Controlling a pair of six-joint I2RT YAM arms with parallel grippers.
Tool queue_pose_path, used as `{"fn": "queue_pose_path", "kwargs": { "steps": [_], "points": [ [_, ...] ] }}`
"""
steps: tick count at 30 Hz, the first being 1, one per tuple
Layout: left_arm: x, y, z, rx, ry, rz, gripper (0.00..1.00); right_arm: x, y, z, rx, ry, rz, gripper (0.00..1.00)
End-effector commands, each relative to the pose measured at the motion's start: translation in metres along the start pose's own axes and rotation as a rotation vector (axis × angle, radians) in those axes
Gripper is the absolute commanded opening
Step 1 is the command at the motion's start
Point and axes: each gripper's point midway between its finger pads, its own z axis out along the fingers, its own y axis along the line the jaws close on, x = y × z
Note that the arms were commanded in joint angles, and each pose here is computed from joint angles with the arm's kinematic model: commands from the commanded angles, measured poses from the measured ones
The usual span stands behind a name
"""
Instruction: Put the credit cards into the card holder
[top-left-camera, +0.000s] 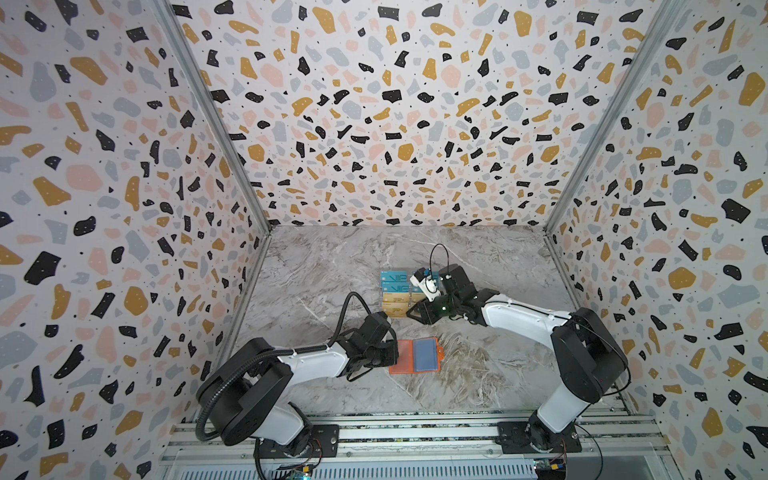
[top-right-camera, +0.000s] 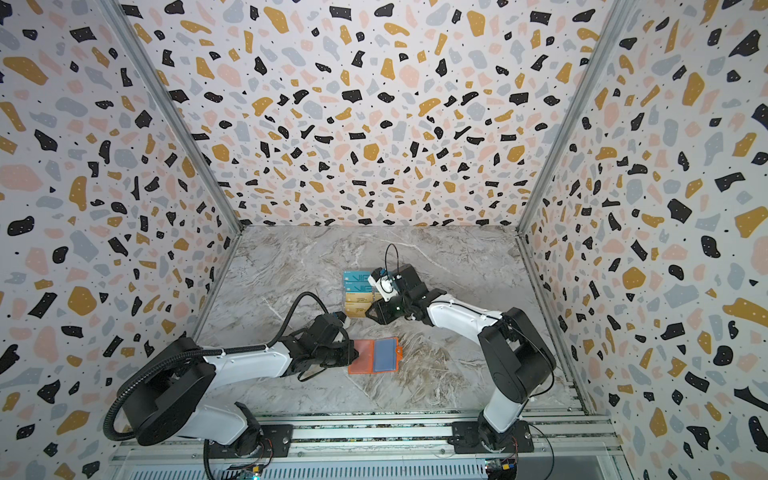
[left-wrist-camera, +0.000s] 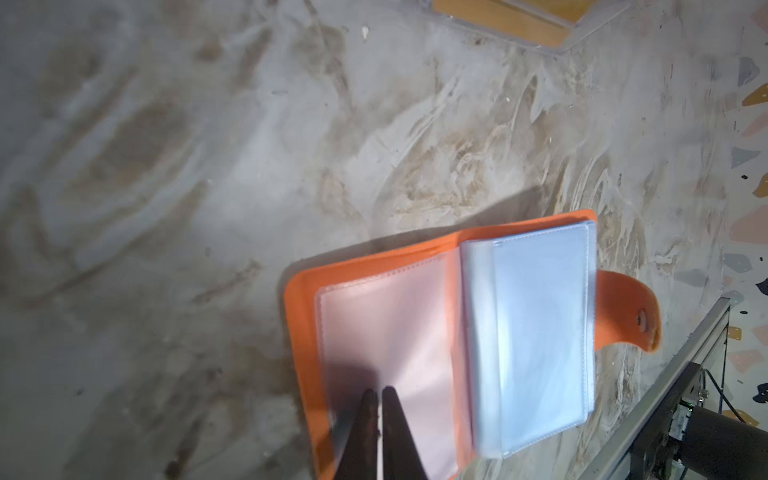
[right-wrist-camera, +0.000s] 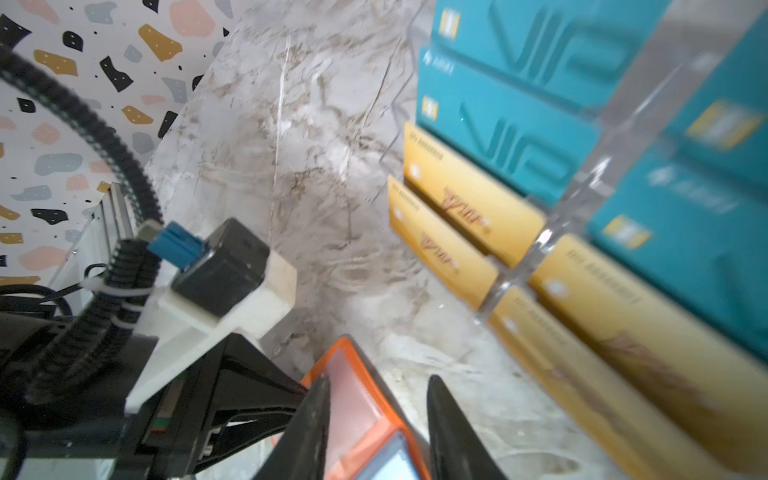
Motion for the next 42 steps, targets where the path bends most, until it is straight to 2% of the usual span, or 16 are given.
{"fn": "queue_pose_path", "kwargs": {
  "steps": [1,5,14,31,35,38,42],
  "points": [
    [0.009,0.014,0.003,-0.047,0.019,0.002,0.09,-0.001,-0.007,0.0,0.012,0.075,-0.094,0.4],
    [0.009,0.012,0.002,-0.04,0.018,0.0,0.09,-0.009,-0.017,0.006,0.026,0.119,-0.15,0.39],
    [0.011,0.01,0.001,-0.028,0.032,0.003,0.1,-0.013,-0.033,0.008,0.027,0.128,-0.191,0.39],
    [0.012,0.009,0.001,-0.023,0.036,0.002,0.11,0.006,-0.062,0.016,0.098,0.199,-0.195,0.38],
    [0.012,0.01,0.002,-0.026,0.036,-0.002,0.12,0.01,-0.063,0.017,0.112,0.212,-0.202,0.35],
    [0.012,0.01,0.002,-0.026,0.036,-0.003,0.12,0.01,-0.059,0.016,0.108,0.216,-0.208,0.25],
    [0.013,0.011,0.003,-0.027,0.04,0.0,0.12,0.016,-0.056,0.019,0.1,0.237,-0.215,0.24]
  ]
}}
